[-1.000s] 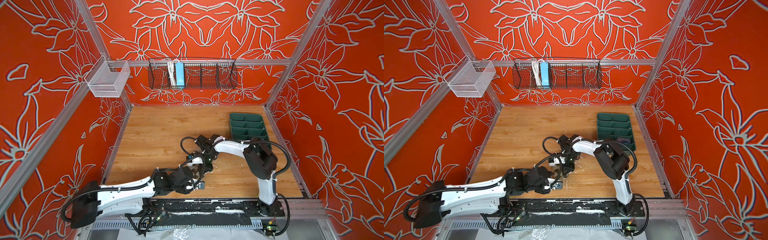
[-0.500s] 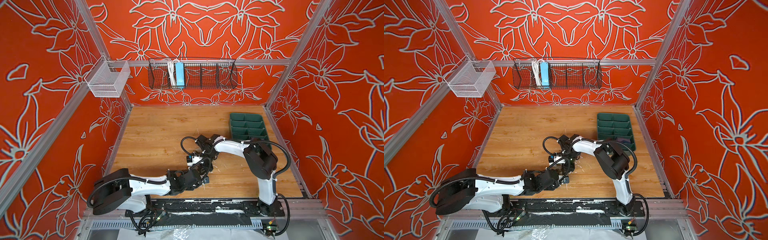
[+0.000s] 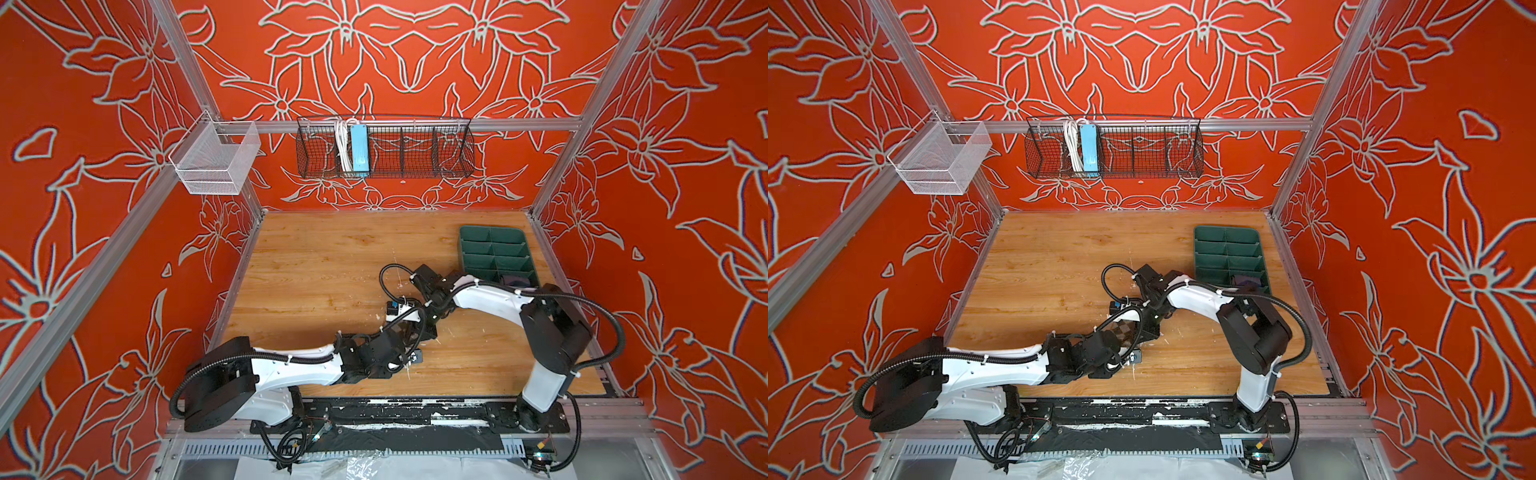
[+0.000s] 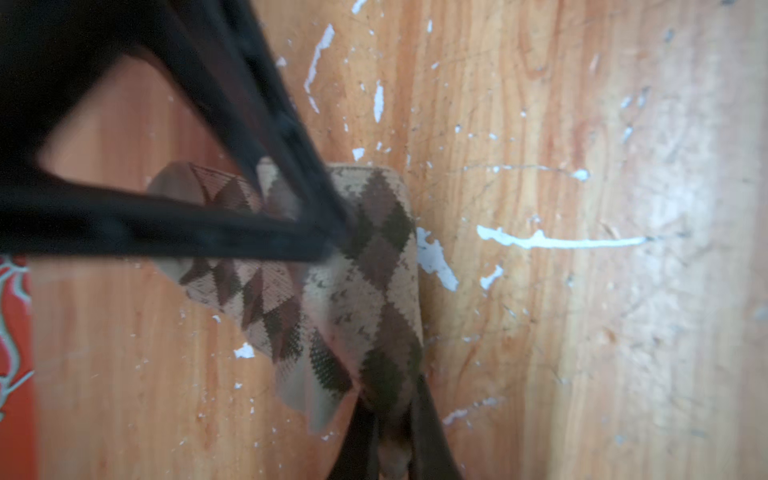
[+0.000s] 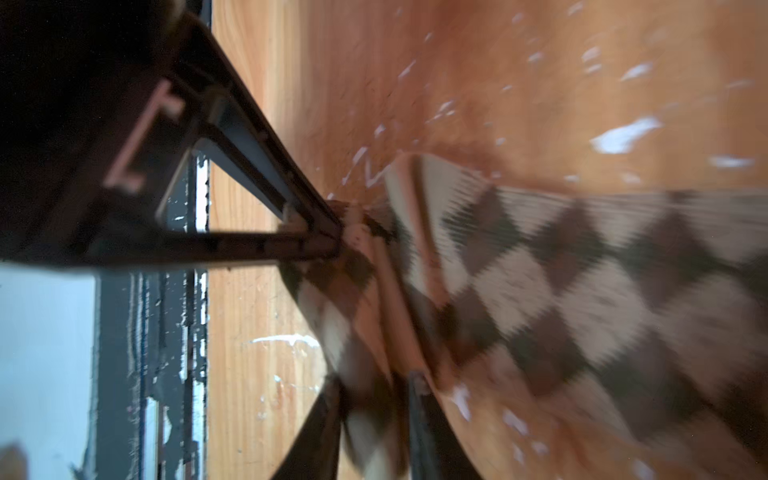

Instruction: Roll the socks

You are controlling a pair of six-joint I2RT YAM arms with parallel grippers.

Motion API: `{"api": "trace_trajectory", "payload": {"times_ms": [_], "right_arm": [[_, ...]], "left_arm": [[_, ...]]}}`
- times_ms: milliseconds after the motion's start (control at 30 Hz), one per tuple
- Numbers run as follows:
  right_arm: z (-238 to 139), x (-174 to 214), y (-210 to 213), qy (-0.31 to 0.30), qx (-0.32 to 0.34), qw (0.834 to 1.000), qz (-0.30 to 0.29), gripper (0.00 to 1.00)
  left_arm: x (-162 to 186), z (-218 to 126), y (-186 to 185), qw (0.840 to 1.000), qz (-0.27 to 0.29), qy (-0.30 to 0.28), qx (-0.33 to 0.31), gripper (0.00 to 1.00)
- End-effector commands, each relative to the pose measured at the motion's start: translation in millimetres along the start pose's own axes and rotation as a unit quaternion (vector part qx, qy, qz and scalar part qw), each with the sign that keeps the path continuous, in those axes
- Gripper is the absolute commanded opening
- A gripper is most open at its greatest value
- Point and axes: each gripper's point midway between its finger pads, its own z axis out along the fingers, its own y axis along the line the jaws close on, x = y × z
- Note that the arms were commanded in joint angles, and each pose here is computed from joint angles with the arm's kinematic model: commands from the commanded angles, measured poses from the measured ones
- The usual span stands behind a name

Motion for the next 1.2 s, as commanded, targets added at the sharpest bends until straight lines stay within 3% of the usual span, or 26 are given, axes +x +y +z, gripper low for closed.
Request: {"api": "trace_trajectory", "payload": {"times_ms": [0, 67, 200, 300, 367, 433, 533, 667, 833, 1000, 1067, 1167], "right_arm": [[-25, -7, -29, -0.046, 0.083, 0.995, 0.025, 0.30], [-45, -1, -51, -0.062, 0.145, 0.986, 0.061, 0.30], [-107, 2, -89, -0.138, 0.277, 0.944, 0.115, 0.30], [-154, -7, -92, -0.213, 0.369, 0.899, 0.106, 0.30], [-174, -17, -79, -0.258, 0.392, 0.880, 0.072, 0.33], [-178, -24, -58, -0.281, 0.383, 0.880, 0.009, 0.35], [-166, -25, -24, -0.271, 0.338, 0.897, -0.088, 0.36], [-149, -23, 12, -0.245, 0.296, 0.905, -0.181, 0.36], [-104, -11, 45, -0.140, 0.289, 0.883, -0.343, 0.39], [-59, 1, 58, -0.076, 0.267, 0.871, -0.406, 0.42], [-44, 2, 61, -0.072, 0.266, 0.865, -0.419, 0.45], [-26, -3, 62, -0.081, 0.257, 0.869, -0.416, 0.51]], "left_arm": [[13, -2, -15, 0.998, 0.005, 0.022, 0.063, 0.02], [13, -2, -17, 0.996, 0.004, 0.024, 0.081, 0.02], [10, -2, -17, 0.992, -0.006, 0.027, 0.120, 0.02], [8, -3, -15, 0.986, -0.038, 0.030, 0.158, 0.02], [5, -5, -14, 0.979, -0.062, 0.031, 0.192, 0.02], [5, -7, -15, 0.968, -0.085, 0.039, 0.231, 0.02], [7, -6, -16, 0.949, -0.119, 0.064, 0.286, 0.03], [12, 0, -11, 0.919, -0.173, 0.101, 0.339, 0.03], [9, 7, 2, 0.899, -0.232, 0.095, 0.359, 0.03], [10, 10, 8, 0.895, -0.243, 0.097, 0.363, 0.04], [9, 11, 8, 0.891, -0.247, 0.099, 0.367, 0.04], [9, 13, 8, 0.889, -0.247, 0.102, 0.372, 0.04]]}}
